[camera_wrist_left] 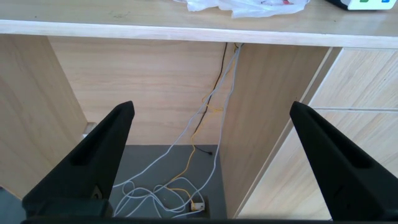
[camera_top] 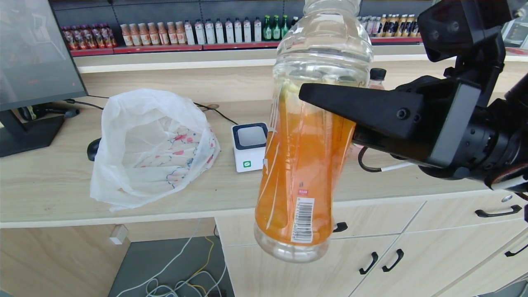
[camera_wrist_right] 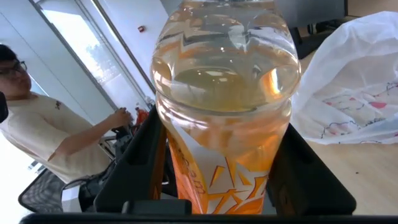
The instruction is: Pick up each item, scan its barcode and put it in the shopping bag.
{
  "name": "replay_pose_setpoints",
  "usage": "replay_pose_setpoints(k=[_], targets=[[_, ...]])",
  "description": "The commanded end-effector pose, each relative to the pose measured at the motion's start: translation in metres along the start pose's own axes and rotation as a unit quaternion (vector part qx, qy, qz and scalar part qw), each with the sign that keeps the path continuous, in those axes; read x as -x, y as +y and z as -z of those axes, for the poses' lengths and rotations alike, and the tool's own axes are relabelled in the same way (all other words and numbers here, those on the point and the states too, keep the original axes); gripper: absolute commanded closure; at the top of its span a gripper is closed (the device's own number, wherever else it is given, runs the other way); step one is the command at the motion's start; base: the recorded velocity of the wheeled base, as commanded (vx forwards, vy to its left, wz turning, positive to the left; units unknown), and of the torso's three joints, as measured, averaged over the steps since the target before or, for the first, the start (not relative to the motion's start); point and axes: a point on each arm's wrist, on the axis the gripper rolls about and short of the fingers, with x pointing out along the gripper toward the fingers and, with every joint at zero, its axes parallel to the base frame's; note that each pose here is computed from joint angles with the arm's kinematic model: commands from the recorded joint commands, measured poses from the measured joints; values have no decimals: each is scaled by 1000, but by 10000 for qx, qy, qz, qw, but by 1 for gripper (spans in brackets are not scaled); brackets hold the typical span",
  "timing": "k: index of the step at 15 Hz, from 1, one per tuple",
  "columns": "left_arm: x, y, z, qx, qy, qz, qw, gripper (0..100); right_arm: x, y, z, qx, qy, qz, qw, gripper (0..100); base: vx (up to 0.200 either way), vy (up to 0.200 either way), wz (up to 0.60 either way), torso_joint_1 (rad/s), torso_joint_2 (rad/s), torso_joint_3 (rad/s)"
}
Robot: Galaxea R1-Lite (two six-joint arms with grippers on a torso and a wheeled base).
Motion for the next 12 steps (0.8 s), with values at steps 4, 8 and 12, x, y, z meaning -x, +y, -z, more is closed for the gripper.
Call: replay_pose_setpoints(k=[4,8,12], targets=[[0,0,0,0,2,1,10000,0,2,4,2,-156,14,-18,9999,100,0,0,0,0,0,0],[0,0,0,0,-6,-7,10000,0,8,6,5,-194,46,21,9998,100,0,0,0,0,0,0],[0,0,0,0,-6,1,10000,0,12,8,7,-211,59,74,9997,100,0,0,0,0,0,0]])
